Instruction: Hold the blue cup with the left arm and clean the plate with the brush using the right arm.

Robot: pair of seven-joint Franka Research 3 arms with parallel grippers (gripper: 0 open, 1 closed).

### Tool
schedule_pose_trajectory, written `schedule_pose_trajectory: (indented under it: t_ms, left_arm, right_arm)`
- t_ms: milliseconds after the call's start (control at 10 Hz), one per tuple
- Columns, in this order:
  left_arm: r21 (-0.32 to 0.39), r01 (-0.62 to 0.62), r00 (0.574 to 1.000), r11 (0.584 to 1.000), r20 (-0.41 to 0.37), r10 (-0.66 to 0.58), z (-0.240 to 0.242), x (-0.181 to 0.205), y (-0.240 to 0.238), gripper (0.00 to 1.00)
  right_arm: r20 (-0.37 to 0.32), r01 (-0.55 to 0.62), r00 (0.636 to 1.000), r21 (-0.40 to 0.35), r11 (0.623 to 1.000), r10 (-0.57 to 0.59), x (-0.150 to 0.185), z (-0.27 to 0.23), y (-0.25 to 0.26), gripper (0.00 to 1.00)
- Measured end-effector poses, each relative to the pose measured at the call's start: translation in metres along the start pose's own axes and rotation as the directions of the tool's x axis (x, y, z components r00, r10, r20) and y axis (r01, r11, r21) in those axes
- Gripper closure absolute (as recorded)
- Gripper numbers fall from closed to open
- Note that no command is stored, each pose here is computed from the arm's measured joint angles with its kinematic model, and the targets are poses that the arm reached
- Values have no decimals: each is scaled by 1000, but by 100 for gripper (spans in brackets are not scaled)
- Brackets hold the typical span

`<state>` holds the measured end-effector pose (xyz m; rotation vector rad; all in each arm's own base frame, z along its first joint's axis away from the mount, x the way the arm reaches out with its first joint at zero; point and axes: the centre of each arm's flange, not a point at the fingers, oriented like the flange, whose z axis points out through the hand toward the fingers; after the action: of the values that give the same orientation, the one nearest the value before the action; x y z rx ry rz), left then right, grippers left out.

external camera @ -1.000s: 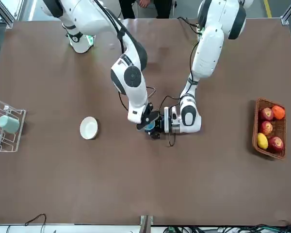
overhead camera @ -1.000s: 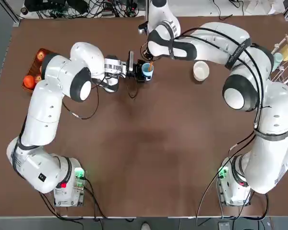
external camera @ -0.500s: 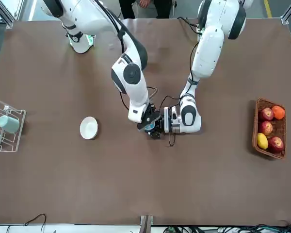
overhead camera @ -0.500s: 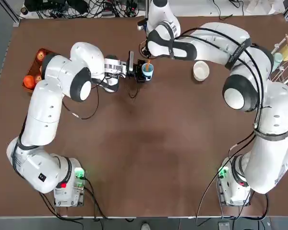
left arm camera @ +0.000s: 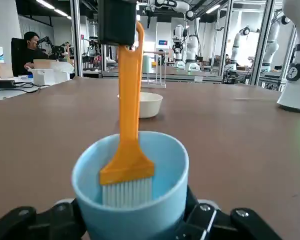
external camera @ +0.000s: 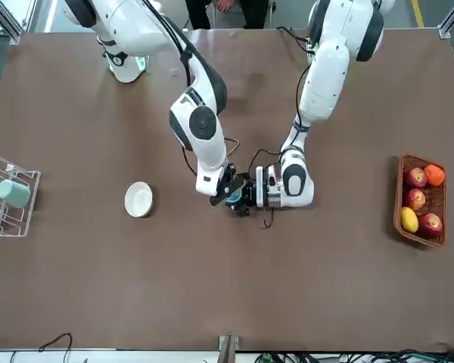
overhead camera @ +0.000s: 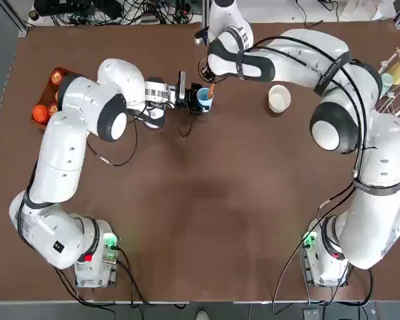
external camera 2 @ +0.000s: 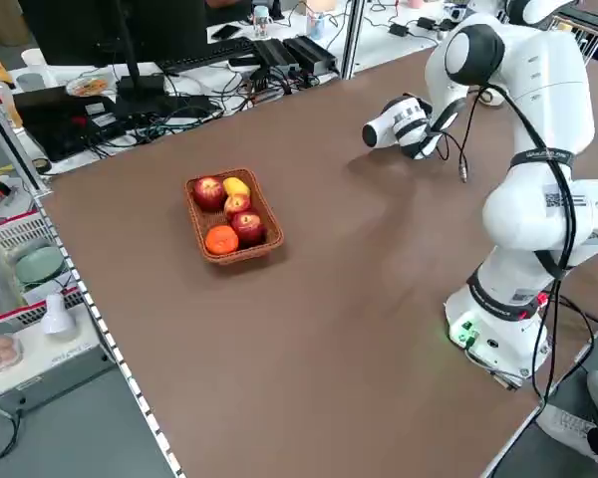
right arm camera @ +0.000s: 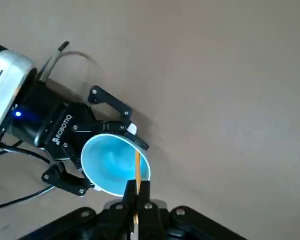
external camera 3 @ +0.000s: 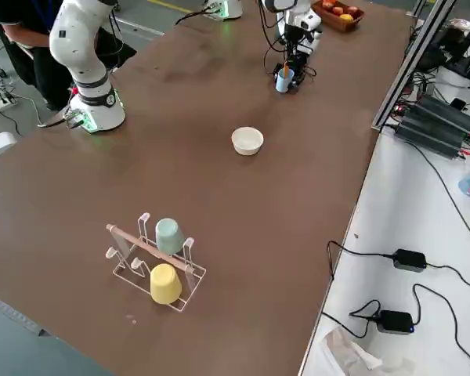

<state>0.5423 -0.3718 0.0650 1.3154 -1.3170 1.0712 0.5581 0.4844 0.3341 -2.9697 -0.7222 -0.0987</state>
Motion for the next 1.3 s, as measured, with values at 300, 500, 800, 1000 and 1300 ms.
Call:
schedule_pose_trajectory:
  t_ms: [300,500,800,1000,1300]
  left_arm:
    - [0,-1,1000,1000,0,1,0,0,0,33]
    - [1,-1,1000,1000,0,1,0,0,0,33]
    - [1,-1,1000,1000,0,1,-1,0,-1,33]
    - [2,-1,1000,1000,1,1,-1,0,-1,33]
    - [2,-1,1000,1000,1,1,-1,0,-1,21]
  right_arm:
    - [-49,-80,996,23,997,81,7,-50,21,95]
    - [-73,-146,986,57,988,150,11,-93,54,95]
    - [-47,-271,959,142,952,280,6,-146,114,95]
    - [3,-376,924,191,907,383,-2,-160,171,95]
    - [99,-558,829,217,801,550,-33,-135,291,95]
